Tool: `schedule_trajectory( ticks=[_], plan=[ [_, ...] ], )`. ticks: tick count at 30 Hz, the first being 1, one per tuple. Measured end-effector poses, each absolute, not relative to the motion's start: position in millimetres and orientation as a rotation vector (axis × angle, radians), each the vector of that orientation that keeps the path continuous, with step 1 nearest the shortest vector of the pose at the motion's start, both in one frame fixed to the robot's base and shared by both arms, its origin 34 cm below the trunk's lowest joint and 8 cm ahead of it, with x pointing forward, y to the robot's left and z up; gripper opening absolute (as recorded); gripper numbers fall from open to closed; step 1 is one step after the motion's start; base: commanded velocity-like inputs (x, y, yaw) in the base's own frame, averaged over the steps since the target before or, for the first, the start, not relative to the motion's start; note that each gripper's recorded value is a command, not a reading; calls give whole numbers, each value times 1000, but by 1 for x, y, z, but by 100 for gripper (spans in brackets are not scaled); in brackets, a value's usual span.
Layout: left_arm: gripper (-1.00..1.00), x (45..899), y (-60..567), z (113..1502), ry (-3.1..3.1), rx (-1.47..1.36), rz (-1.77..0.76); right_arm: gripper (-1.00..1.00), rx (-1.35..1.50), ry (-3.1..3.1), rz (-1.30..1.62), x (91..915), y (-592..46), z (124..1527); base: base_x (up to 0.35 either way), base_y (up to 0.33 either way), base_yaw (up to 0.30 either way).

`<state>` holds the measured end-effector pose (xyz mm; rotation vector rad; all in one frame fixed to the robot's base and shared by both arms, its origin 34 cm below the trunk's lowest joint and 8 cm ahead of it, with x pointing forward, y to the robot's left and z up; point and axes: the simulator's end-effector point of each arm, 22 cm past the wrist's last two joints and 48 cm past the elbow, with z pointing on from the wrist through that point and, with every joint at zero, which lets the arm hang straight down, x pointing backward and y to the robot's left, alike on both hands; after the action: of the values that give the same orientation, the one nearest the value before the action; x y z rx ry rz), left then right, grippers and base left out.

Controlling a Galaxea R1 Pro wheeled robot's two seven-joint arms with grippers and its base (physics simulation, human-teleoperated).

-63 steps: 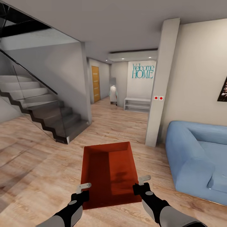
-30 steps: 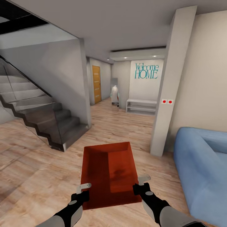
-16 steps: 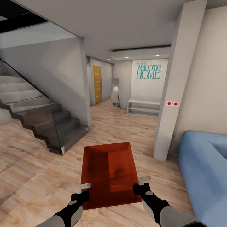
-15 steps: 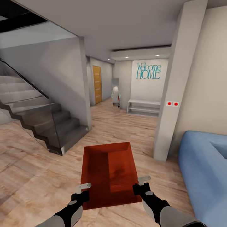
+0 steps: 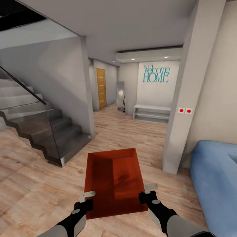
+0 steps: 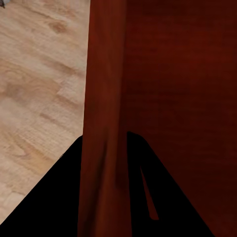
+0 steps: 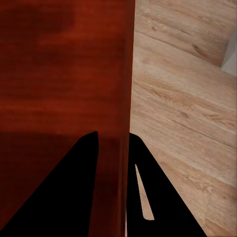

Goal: Move the two storage containers from the living room to the garage. In the garage, place one container on the floor and stack the other container on top of it (either order is fine).

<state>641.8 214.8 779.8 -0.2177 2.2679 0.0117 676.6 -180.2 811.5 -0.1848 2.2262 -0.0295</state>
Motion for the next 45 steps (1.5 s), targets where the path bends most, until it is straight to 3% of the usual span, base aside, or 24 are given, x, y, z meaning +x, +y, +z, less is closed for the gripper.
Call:
schedule_trajectory(
  ticks=[45],
  plan=[
    [-100,642,215,780,2265,-220,11,-100,-186,2223,-30,677,-180,812,322,0,0]
  ],
)
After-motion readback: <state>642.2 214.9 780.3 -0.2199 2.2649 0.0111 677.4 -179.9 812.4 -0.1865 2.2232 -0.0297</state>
